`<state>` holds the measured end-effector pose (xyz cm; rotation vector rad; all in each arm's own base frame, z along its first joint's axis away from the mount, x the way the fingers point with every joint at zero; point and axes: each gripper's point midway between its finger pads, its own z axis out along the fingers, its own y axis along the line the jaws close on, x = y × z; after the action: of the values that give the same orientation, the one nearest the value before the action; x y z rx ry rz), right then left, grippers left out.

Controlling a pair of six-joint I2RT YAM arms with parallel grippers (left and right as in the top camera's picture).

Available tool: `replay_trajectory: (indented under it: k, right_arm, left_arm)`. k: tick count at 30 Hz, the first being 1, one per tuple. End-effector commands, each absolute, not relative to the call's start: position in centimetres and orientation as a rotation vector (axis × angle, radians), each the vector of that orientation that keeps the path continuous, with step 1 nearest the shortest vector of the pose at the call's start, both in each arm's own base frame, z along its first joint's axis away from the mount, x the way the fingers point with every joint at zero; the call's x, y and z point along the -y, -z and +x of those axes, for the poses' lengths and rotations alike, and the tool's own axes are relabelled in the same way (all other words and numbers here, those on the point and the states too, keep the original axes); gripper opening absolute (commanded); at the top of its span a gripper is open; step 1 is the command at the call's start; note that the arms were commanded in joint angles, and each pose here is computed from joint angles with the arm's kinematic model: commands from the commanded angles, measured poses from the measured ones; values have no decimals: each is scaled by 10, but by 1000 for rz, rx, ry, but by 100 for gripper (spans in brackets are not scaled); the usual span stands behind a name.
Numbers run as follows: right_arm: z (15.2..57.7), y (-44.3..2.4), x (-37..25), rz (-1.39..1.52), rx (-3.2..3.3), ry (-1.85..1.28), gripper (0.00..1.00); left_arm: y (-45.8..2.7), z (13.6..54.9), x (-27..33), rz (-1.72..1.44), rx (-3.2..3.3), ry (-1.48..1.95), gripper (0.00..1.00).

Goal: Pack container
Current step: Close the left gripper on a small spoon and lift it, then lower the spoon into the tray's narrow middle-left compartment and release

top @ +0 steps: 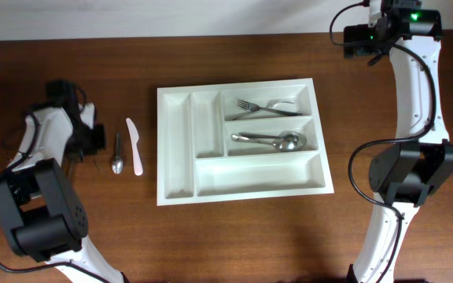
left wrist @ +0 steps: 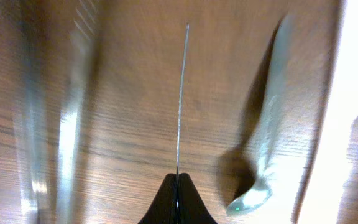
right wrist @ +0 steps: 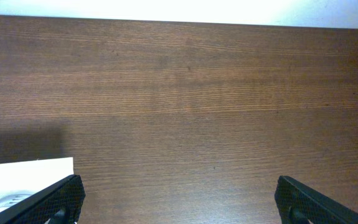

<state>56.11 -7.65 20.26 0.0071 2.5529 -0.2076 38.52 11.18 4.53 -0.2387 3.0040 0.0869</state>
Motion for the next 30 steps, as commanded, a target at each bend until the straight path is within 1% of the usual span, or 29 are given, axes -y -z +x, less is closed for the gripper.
replay_trajectory:
  k: [1,2,5,8,17,23,27,30]
  right_arm:
    - [561,-212,81,35,-2531,222,99]
    - [561,-212,81,35,-2530,222,99]
    - [561,-212,81,35,-2531,222,99]
    - [561,-212,81,35,-2531,222,99]
    - [561,-212,81,35,-2531,222,99]
    - [561,-212,81,35,-2531,222,99]
    - [561,-212,81,35,-2530,222,99]
    - [561,-212,81,35,-2530,222,99]
  left_arm:
    - [-94,417,-108,-198,-2910,-90,2]
    - [-110,424,-99,-185,-2891,-70,2]
    - [-133,435,-72,-158,-2864,-8,2]
    - [-143,441,-40,-126,-2853,68,2]
    - [-146,443,73,54,-2840,169,2]
    - [-148,443,145,252,-2774,219,2]
    - [-143,444,173,286,-2753,246,2]
    - [-124,443,182,225,-2799,256,2]
